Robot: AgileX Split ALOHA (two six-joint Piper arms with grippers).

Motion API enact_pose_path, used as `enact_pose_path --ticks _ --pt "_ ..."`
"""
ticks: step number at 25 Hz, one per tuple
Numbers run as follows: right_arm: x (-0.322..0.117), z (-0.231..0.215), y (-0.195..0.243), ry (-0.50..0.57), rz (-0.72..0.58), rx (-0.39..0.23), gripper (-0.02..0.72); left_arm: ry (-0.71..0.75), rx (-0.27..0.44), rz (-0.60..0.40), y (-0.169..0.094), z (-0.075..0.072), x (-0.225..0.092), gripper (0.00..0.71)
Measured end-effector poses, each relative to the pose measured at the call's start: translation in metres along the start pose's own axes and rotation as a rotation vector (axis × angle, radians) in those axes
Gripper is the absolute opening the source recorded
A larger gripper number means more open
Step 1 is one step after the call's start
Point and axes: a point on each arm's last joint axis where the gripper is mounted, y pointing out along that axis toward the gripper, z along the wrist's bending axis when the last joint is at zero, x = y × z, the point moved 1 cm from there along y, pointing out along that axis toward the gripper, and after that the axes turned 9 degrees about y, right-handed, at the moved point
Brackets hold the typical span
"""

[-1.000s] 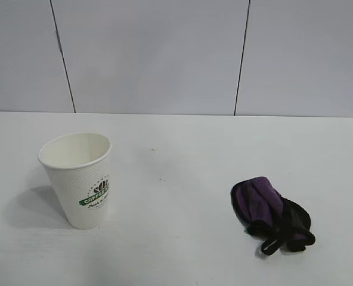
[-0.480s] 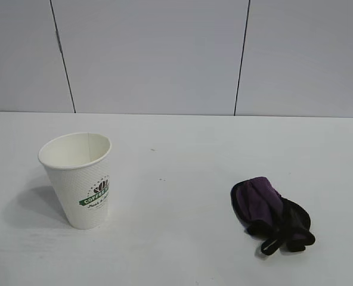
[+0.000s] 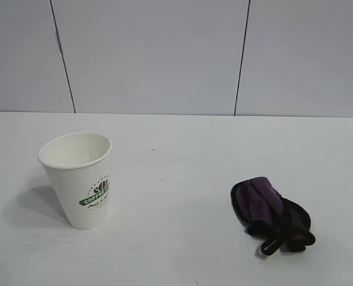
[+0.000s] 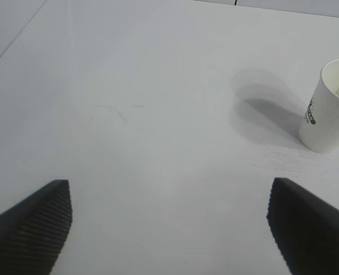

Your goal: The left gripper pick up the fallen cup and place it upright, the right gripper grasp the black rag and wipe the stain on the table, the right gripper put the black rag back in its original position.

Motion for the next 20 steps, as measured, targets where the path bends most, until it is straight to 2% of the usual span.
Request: enact_pose_path --ticks 7,20 --pt "-0.032 -0.004 0.044 0.011 0.101 -0.131 0.643 0.0 0.0 0.0 0.0 0.0 0.0 0.664" --pt "-0.053 -0.012 0.063 0.013 0.184 -0.214 0.643 0.0 0.0 0.0 0.0 0.0 0.0 0.664"
